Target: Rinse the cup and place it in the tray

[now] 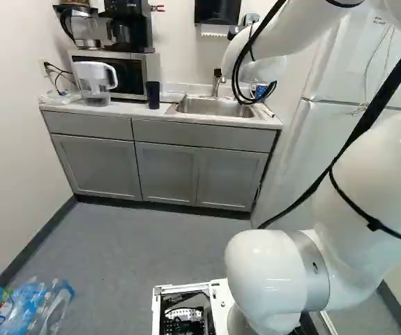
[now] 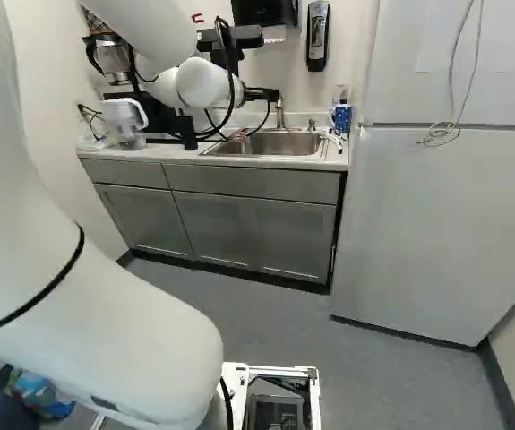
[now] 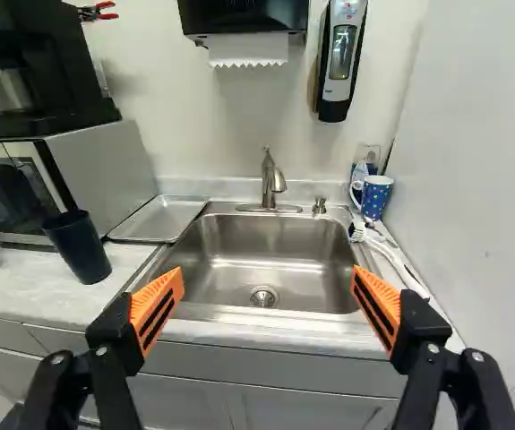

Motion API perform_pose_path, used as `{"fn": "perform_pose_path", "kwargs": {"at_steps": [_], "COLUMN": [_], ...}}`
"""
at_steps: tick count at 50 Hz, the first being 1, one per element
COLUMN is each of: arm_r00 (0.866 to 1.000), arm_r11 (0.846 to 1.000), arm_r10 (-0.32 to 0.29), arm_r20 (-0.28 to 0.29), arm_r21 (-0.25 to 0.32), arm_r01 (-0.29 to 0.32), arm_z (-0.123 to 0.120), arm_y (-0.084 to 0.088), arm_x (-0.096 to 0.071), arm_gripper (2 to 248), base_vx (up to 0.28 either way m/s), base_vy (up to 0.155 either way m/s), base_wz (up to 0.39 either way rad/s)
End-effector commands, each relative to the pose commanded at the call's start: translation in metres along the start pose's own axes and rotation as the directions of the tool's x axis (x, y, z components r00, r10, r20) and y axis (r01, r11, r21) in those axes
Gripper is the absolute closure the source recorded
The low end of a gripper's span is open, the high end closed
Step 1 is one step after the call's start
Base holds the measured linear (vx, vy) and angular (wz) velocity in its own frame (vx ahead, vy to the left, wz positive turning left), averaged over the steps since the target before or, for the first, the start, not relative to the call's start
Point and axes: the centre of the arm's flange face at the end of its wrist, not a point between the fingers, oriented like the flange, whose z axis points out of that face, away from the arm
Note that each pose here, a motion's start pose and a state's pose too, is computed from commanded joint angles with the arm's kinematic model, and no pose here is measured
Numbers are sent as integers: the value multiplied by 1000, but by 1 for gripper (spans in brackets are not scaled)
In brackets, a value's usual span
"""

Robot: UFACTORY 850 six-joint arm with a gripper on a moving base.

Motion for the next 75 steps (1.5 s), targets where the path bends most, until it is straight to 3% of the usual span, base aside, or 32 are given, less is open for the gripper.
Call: {"fn": "perform_pose_path", "kwargs": {"at_steps": [31,75], "arm_r00": [1000,1000], "arm_r11": [1000,1000], "arm_r10": [0,0], "arm_r20": [0,0], "arm_r21": [0,0], "arm_r01": [0,0], "arm_z": [0,0], "arm_y": [0,0], "arm_x": [0,0], "arm_gripper": [3,3], "base_vx": [22,110], "base_vy": [0,-30], "base_wz": [15,0]}}
